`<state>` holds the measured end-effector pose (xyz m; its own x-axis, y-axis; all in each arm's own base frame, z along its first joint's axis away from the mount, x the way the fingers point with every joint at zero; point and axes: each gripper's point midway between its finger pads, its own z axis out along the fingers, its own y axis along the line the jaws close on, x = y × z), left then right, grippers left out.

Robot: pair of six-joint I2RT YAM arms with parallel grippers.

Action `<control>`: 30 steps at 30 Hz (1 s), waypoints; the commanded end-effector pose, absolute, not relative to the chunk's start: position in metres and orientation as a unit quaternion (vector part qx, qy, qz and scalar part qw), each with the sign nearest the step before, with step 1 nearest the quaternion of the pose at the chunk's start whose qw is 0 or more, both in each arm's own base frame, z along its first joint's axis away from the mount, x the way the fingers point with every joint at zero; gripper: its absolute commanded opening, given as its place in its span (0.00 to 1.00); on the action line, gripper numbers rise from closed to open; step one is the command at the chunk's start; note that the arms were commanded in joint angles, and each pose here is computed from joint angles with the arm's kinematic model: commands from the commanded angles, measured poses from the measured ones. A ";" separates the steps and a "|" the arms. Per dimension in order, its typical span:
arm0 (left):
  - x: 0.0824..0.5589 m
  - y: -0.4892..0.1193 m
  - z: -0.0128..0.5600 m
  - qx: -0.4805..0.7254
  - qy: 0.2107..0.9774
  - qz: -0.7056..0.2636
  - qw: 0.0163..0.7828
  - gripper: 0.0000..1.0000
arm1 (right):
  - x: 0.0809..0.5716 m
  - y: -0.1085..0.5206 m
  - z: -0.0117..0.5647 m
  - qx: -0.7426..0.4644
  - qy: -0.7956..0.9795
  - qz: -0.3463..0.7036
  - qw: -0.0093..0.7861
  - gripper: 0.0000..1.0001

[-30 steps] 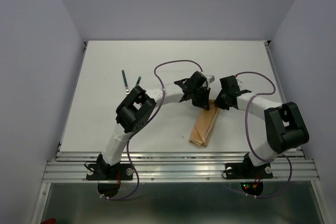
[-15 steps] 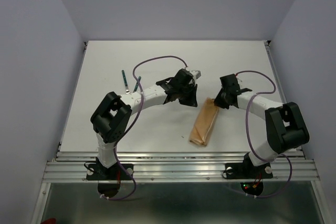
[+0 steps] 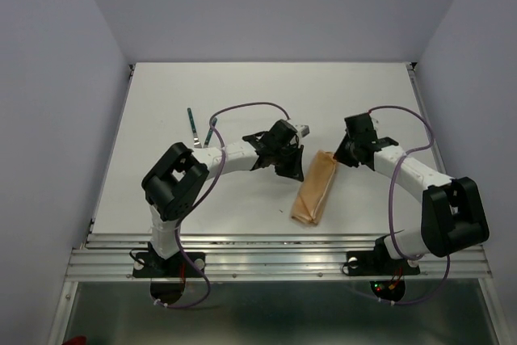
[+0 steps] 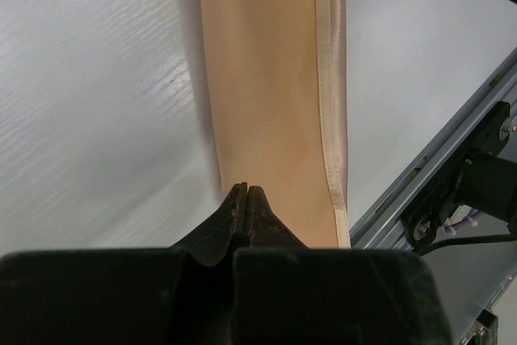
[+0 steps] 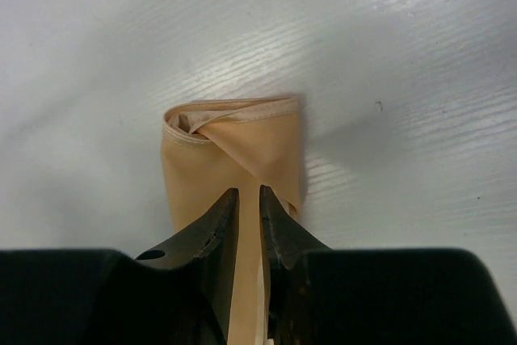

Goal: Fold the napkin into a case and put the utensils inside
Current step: Smooth out the smaller rectangle-folded napkin at the center of the board, then pick up the smaller rectangle-folded napkin from the center of the board.

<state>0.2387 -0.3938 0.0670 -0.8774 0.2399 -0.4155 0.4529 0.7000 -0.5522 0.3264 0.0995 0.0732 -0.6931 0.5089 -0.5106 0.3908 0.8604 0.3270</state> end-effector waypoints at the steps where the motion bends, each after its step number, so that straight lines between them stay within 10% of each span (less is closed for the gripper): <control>1: 0.230 -0.403 0.066 0.202 0.900 -0.354 0.153 0.00 | 0.314 0.087 0.069 0.245 0.918 0.072 0.303 0.22; 21: 0.235 -0.407 0.093 0.221 0.913 -0.254 0.231 0.00 | 0.288 0.078 0.075 0.246 0.916 0.082 0.306 0.41; 30: 0.216 -0.424 0.090 0.260 0.914 -0.192 0.246 0.23 | 0.241 0.081 0.035 0.278 0.925 0.110 0.235 0.21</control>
<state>0.2095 -0.4271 0.0855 -0.7695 0.3571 -0.5295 0.5646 0.7679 -0.3025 0.2588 0.0734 0.0422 -0.7220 0.5341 -0.4398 0.4462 0.8452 0.2941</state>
